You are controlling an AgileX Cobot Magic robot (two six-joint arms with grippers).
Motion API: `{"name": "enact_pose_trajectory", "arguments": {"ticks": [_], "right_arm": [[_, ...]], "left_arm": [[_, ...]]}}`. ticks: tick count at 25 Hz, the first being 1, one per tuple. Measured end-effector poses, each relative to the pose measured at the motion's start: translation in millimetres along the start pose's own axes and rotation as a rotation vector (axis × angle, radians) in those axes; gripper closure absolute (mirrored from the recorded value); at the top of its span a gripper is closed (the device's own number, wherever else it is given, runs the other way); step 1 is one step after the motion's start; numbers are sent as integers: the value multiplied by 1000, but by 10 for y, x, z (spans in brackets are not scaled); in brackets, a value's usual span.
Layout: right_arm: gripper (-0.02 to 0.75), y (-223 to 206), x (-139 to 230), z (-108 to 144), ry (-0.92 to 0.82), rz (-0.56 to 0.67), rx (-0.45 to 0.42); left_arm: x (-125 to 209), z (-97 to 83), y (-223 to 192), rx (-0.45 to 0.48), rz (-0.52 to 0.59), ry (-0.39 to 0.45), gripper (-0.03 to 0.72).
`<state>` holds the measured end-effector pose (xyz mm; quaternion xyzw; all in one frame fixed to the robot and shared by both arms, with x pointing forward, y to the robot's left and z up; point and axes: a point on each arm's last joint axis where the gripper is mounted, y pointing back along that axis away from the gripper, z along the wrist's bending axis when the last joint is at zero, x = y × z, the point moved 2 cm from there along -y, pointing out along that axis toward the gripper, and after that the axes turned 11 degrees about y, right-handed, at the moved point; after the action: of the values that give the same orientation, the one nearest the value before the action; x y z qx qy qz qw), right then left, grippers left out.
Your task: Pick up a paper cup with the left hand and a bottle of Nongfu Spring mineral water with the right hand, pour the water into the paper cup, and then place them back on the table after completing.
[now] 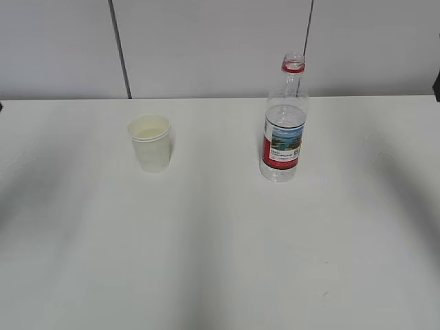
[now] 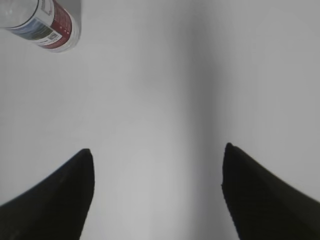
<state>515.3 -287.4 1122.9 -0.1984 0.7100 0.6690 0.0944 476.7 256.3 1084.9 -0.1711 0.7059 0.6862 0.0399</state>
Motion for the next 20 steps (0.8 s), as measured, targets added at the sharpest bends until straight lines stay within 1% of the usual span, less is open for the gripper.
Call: {"name": "enact_pose_trajectory", "arguments": {"ticks": [4,9,14,17,20], "right_arm": [[150,162,260,48,-10,-27,-24],[150,271,748,105,-15,-32,-36],[150,417,1238,147,-17,-90,-30],[150,511,1507,139,-12,-148,2],[150,621,1732,130,-10,-220,34]], "left_arm": [[236,115,221,26,-66,-7,335],[473,229,479,67,-158,-1,335],[662,279,690,135,-227,11,335],[774,289,779,185,-250,19,335],[917,331,809,212,-271,23,335]]}}
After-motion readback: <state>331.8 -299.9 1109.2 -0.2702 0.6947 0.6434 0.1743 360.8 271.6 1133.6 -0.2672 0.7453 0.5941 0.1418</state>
